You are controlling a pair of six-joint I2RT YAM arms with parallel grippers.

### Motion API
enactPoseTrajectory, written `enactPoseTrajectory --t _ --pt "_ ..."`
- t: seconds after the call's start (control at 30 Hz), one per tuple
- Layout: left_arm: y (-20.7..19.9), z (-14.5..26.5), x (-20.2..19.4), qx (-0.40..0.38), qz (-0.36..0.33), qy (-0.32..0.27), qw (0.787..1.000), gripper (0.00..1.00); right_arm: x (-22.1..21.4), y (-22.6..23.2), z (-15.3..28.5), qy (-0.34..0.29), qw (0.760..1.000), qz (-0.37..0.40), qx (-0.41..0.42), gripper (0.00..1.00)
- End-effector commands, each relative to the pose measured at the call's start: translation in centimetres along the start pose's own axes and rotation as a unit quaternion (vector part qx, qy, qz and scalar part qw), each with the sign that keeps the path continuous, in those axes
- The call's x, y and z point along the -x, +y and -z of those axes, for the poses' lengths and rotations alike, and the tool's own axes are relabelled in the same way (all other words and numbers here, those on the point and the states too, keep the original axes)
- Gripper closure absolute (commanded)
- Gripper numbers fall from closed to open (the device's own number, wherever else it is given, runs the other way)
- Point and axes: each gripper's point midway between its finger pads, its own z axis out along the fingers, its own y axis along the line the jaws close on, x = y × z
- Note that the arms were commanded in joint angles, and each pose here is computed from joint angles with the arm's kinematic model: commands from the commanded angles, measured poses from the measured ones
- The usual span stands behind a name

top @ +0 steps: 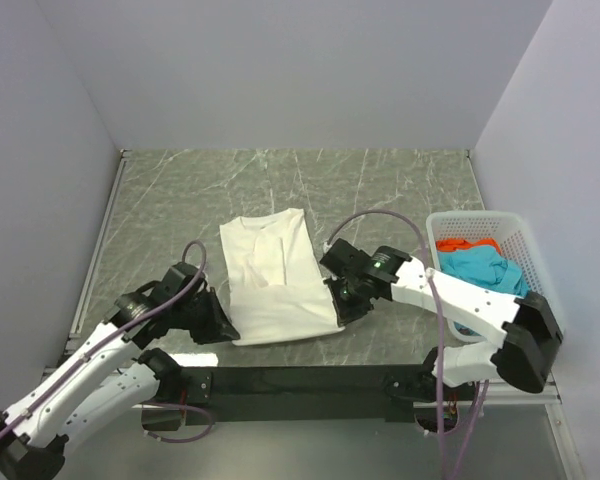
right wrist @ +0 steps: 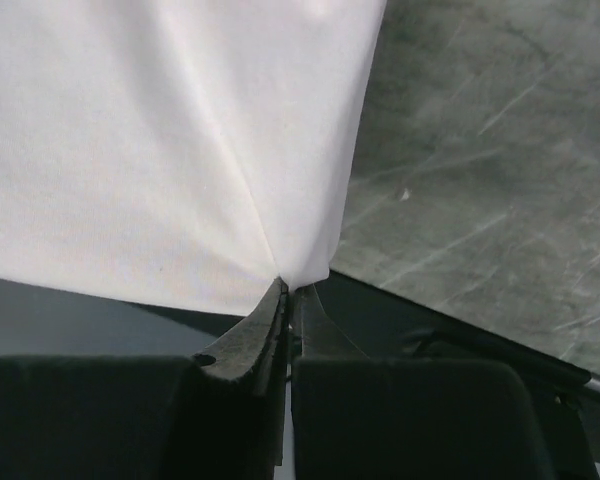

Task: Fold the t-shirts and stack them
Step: Fold the tshirt

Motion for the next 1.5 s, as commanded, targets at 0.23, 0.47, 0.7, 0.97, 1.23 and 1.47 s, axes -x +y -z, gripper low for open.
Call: enactPoseTrajectory --t 0.23,0.47,0.7,0.97,1.23,1.47 --pt "-0.3 4.7 -2.7 -0.019 -0.034 0.040 0.998 0.99 -3.8 -1.8 6.0 0.029 0.999 0.015 -0.005 1.00" --pt "-0.6 4.7 -2.2 -0.020 -0.014 0.024 0.999 0.99 -2.2 -1.0 8.3 0.009 1.000 0.024 0.001 1.00" --pt "-1.3 4.7 2.1 0.009 0.035 -0.077 0.996 0.99 0.6 0.1 7.9 0.004 0.999 0.043 -0.009 1.00" --pt "-2.8 4.5 6.8 0.020 0.069 -0.173 0.982 0.99 5.7 0.7 7.9 -0.027 0.999 0.037 -0.008 1.00" --pt "-2.9 3.9 11.2 0.028 0.098 -0.270 0.957 0.99 10.0 0.9 7.3 -0.045 0.999 0.023 0.006 1.00" --pt "-4.3 4.1 13.9 0.017 0.100 -0.317 0.943 0.99 13.0 0.7 7.5 -0.054 0.998 0.009 0.024 1.00"
